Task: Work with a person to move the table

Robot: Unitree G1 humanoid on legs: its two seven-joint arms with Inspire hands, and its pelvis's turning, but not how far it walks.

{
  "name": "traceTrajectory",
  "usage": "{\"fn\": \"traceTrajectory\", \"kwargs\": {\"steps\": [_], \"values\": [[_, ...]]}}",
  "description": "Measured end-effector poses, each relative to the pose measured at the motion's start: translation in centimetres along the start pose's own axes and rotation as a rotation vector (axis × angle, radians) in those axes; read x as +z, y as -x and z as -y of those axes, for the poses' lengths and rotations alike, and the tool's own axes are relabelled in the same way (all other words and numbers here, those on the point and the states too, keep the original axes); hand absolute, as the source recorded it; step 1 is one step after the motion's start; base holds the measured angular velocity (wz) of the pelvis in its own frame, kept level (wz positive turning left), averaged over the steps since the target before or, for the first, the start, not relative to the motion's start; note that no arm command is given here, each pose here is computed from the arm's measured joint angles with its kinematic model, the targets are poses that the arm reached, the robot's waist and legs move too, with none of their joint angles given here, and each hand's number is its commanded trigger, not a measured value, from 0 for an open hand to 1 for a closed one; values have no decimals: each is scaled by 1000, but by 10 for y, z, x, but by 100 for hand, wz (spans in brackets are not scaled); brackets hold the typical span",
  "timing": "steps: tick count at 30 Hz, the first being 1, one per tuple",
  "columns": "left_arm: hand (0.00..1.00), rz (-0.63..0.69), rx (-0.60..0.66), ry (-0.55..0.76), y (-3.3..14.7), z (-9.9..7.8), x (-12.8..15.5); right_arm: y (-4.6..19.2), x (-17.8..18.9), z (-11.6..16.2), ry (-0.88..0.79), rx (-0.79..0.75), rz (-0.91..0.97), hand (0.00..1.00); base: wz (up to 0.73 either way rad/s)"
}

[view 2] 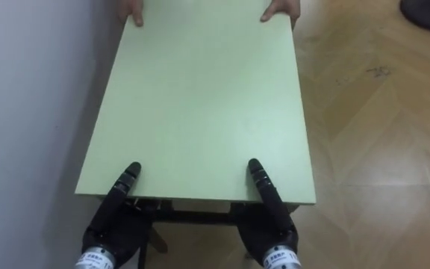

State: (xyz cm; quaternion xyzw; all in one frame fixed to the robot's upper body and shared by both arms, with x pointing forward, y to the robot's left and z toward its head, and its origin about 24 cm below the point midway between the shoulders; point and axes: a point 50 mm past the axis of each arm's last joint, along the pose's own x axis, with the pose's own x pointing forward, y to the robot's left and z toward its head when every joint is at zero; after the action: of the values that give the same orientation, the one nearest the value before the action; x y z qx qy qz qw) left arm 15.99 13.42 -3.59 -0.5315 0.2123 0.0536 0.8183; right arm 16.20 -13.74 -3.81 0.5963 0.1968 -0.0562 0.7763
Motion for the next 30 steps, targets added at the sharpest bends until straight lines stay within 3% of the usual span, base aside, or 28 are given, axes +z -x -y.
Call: {"fn": "traceTrajectory", "kwargs": {"steps": [10,30], "values": [[100,-11,18,11,-1,-1,-4,-1,0,1,10,-15,0,100,8],[100,-38,87,-11,1,-20,-10,0,-6,18,22,-61,-20,100,0]]}}
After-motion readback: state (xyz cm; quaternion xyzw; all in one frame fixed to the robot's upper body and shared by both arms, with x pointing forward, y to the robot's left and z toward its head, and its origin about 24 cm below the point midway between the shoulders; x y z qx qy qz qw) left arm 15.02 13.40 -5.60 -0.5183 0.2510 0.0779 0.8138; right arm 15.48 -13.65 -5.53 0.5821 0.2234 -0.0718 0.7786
